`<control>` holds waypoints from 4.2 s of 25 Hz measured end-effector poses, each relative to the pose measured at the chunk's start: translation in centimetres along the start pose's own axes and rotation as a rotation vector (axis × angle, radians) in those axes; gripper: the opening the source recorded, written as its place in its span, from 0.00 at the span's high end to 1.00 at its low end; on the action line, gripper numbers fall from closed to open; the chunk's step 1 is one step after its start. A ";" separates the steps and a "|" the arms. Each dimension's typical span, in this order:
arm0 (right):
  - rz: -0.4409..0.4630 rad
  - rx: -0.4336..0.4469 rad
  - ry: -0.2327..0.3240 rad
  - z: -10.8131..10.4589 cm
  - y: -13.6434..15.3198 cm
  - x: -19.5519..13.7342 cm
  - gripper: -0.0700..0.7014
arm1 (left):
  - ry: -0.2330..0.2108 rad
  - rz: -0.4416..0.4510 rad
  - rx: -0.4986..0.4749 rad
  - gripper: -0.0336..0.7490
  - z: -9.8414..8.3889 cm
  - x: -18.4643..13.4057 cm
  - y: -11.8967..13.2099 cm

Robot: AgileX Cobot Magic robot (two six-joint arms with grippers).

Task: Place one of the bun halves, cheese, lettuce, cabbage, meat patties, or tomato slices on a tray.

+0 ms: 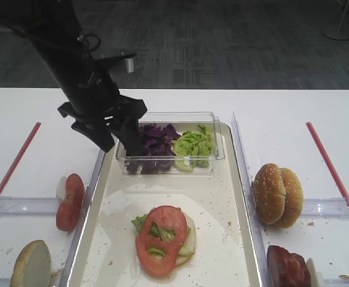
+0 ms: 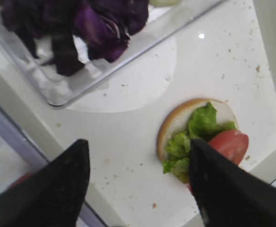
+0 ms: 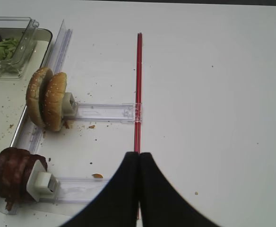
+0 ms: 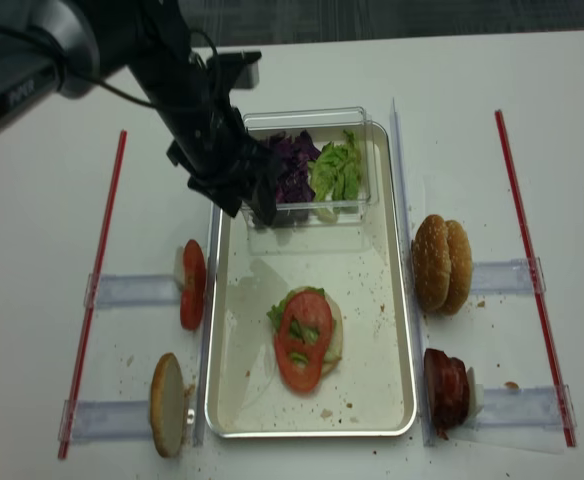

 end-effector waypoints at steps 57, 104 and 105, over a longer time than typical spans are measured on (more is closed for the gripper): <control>0.000 0.000 0.000 0.0 0.0 0.0 0.86 | -0.311 -0.169 0.411 0.39 12.9 -2.0 -10.4; 0.000 0.000 0.000 0.0 0.0 0.0 0.86 | -0.241 -0.627 0.353 0.37 -2.8 -31.7 -12.9; 0.000 0.000 0.000 0.0 0.0 0.0 0.86 | -0.236 -0.646 0.352 0.37 -3.0 -32.3 -12.6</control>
Point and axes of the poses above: a point on each arm's last joint axis where the gripper is mounted, y pointing out along that axis toward the gripper, z along the wrist's bending axis when the last joint is at zero, x = y × z, the point moved 2 cm from there along y, pointing out along that axis toward the gripper, and after that the axes turned 1 degree about -y, right-handed, at the moved point
